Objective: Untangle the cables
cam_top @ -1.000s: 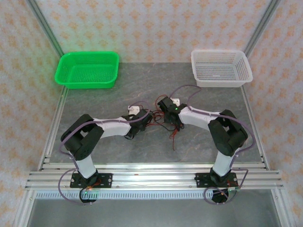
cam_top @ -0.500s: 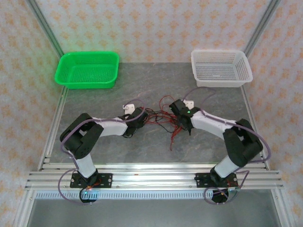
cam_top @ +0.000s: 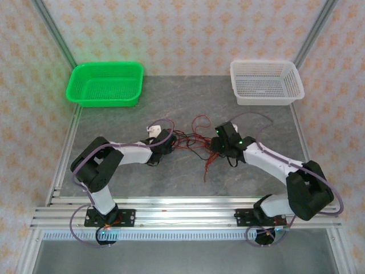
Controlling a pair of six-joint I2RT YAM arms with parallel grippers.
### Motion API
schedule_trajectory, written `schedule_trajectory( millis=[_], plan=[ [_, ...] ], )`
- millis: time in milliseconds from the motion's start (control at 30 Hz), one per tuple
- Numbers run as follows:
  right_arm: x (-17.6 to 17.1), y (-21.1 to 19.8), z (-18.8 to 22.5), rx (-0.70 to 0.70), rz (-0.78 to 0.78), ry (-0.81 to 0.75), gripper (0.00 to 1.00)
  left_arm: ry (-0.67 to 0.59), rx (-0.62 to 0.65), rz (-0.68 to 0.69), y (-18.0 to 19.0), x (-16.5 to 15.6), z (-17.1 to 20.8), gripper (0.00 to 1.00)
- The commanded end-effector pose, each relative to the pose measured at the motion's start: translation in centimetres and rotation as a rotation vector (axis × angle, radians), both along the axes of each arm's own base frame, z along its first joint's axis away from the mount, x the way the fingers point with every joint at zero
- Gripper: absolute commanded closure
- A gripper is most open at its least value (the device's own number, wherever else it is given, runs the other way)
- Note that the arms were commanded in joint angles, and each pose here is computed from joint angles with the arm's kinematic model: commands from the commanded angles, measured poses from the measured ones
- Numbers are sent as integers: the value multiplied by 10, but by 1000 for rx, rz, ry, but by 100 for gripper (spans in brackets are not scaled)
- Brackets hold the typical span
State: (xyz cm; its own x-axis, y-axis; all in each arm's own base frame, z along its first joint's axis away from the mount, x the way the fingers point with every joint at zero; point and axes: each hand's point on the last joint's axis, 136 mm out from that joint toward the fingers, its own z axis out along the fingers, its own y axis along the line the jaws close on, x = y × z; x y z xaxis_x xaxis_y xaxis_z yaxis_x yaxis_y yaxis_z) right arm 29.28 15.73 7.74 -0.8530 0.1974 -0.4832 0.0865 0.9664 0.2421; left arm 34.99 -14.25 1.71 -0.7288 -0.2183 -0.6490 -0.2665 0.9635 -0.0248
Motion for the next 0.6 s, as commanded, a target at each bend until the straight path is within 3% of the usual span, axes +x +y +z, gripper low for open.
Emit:
schedule_trajectory(
  millis=[0, 333, 567],
  plan=[
    [5, 24, -3, 85, 5, 2, 35, 126, 124, 67, 47, -24, -27, 20],
    [5, 9, -50, -118, -47, 75, 35, 108, 116, 63, 44, -19, -19, 20],
    [11, 7, -70, -182, -48, 104, 35, 101, 122, 64, 44, -16, -15, 20]
  ],
)
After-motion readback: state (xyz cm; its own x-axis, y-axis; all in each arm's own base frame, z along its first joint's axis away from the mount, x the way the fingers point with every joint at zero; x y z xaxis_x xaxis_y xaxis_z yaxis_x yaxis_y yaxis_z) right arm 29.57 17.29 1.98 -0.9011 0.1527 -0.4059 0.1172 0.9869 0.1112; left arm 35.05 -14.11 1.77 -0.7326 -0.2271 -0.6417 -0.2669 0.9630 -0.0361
